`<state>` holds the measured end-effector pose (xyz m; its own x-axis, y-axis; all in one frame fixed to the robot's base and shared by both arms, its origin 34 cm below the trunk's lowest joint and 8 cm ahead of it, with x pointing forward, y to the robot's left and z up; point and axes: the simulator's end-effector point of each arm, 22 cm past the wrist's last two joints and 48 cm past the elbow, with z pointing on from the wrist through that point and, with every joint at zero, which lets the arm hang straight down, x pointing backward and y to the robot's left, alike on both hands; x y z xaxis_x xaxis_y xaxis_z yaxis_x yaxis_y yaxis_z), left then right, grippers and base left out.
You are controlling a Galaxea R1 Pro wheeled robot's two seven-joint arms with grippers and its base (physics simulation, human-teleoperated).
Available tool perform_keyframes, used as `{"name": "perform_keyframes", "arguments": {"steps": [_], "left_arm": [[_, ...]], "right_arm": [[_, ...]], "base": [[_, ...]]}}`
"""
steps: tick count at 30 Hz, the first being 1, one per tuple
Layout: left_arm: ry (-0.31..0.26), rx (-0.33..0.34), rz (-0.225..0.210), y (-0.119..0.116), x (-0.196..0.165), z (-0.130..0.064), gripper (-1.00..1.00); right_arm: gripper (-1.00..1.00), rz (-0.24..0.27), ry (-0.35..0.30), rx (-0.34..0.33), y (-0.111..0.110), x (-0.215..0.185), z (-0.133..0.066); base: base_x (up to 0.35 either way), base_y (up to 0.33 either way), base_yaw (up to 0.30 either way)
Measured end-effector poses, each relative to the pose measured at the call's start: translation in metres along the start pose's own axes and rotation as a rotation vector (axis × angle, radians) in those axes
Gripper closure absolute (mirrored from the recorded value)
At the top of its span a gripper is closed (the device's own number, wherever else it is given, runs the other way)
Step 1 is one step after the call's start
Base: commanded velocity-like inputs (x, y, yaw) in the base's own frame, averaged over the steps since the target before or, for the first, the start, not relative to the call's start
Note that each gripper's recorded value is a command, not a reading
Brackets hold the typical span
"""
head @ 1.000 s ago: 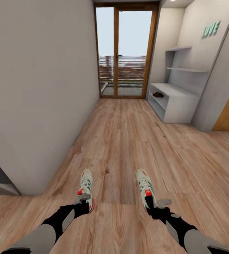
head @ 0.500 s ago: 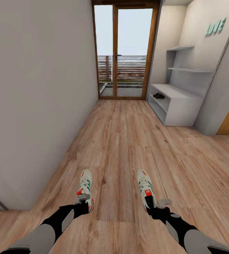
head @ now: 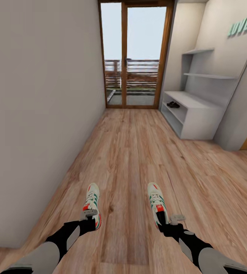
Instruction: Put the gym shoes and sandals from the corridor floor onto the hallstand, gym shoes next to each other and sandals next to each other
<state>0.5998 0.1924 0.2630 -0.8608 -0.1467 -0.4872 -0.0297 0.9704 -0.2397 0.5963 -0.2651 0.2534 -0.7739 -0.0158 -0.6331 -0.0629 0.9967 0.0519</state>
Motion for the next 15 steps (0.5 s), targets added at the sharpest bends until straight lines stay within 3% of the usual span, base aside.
{"name": "perform_keyframes", "arguments": {"steps": [15], "left_arm": [[0.001, 0.0, 0.001, 0.0001, 0.0002, 0.0, 1.0]], "right_arm": [[1.0, 0.0, 0.0, 0.0, -0.0003, 0.0001, 0.0]], "base": [[0.35, 0.0, 0.0]]}}
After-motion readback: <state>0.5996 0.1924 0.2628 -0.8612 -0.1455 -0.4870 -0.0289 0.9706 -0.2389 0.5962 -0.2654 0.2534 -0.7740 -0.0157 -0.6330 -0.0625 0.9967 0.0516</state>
